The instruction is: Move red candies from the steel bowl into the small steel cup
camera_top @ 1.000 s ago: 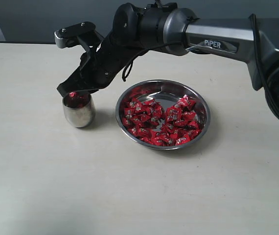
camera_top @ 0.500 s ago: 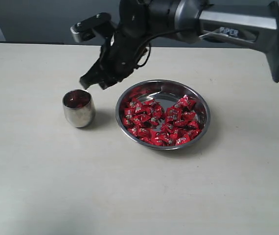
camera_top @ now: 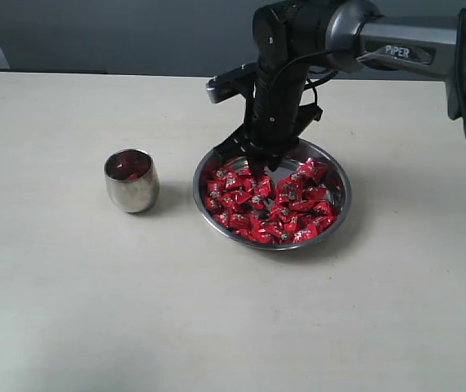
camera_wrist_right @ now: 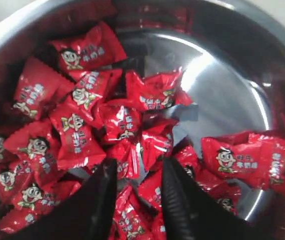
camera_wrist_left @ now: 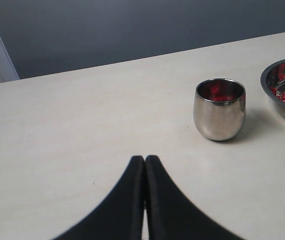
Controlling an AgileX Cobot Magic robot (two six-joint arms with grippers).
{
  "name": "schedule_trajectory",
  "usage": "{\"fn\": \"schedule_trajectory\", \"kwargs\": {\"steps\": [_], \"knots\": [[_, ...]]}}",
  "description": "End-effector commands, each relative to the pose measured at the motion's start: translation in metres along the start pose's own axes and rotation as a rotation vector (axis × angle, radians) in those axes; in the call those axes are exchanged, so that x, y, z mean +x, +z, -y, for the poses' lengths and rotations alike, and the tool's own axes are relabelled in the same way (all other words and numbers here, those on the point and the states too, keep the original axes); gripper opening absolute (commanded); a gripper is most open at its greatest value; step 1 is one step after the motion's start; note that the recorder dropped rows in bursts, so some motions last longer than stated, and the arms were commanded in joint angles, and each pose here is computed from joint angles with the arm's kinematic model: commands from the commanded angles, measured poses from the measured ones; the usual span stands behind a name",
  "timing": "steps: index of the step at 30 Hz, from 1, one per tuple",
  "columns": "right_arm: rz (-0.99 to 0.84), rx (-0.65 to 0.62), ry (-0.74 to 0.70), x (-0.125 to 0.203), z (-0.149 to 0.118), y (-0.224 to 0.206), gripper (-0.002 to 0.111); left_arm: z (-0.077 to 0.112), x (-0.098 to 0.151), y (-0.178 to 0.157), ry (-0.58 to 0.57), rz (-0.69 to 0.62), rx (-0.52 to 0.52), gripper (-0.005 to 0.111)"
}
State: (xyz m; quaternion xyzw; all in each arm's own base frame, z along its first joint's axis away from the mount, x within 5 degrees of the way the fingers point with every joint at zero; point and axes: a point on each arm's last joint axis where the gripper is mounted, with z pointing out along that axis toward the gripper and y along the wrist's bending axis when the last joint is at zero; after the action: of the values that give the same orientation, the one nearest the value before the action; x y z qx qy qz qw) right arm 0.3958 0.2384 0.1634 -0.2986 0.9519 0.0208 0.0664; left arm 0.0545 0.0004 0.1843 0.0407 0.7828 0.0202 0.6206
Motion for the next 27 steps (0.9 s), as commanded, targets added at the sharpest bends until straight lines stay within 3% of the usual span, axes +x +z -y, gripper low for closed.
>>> {"fn": "schedule_trajectory", "kwargs": {"steps": [1,20,27], "knots": [[-0.027,0.000,0.006,0.001,0.003,0.007,0.031,0.001,-0.001,0.000,-0.004,0.013,0.010,0.000],[-0.045,-0.009,0.036,0.002,0.014,0.024,0.031,0.001,-0.001,0.000,-0.004,0.013,0.010,0.000],[-0.048,-0.098,0.029,0.001,0.006,0.035,0.031,0.001,-0.001,0.000,-0.004,0.013,0.010,0.000]]}}
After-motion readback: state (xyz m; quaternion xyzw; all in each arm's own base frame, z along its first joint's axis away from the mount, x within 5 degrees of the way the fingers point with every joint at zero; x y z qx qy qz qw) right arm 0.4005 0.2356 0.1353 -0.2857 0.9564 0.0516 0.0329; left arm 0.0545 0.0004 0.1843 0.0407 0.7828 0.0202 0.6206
